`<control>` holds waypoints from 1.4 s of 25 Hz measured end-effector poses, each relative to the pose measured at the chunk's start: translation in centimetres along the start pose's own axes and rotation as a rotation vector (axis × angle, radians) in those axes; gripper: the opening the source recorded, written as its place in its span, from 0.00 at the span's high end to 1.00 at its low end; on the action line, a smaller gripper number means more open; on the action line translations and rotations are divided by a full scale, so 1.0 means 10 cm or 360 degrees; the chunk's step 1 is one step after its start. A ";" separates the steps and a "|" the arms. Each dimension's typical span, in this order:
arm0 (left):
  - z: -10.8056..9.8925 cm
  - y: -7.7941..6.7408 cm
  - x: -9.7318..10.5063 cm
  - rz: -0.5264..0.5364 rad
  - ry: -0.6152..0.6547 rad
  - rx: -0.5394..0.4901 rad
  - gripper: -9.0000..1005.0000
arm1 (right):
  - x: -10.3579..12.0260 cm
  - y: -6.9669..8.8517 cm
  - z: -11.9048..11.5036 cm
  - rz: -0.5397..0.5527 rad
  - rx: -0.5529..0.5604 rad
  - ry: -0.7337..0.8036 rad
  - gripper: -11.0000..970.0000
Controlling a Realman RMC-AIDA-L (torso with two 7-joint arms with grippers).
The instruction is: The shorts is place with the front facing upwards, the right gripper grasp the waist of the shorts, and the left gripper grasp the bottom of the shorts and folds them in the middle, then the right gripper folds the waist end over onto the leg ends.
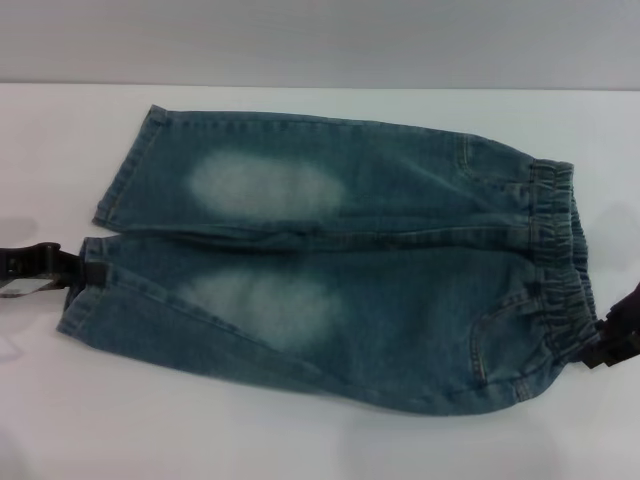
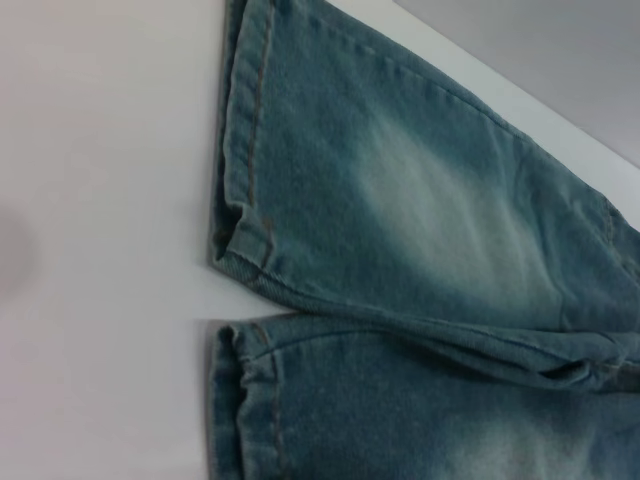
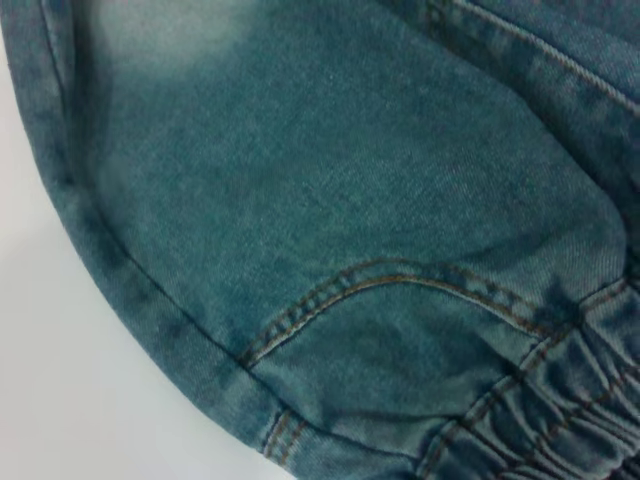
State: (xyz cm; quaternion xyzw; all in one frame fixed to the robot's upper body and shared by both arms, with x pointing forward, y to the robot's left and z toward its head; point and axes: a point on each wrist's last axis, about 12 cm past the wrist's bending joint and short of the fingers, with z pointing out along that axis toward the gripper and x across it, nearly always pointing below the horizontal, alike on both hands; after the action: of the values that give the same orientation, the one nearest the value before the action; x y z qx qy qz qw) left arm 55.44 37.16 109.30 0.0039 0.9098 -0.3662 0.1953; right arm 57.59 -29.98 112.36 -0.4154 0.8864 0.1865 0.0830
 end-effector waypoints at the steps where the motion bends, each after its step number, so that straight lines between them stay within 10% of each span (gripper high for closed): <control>1: 0.00 0.00 0.00 0.0001 -0.0002 -0.0002 0.88 | 0.00 0.00 0.00 -0.0002 0.0002 -0.0001 0.46; 11: -0.01 0.01 -0.01 0.0004 -0.0008 -0.0010 0.88 | 0.01 0.00 0.02 -0.0015 -0.0001 0.0008 0.91; 21: -0.02 0.00 -0.06 0.0009 -0.0038 -0.0010 0.87 | 0.16 -0.01 0.06 0.0030 -0.0012 -0.0100 0.99; 35: -0.01 -0.16 -0.36 0.0063 -0.0480 0.0165 0.86 | 0.93 -0.03 0.03 0.0362 0.0055 -0.1104 0.99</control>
State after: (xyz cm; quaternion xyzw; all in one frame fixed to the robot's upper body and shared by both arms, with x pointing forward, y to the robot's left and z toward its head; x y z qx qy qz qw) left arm 58.51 36.51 111.73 -0.0230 0.8498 -0.4051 0.3365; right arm 51.82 -36.57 109.16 -0.2247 0.8491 0.3093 0.3645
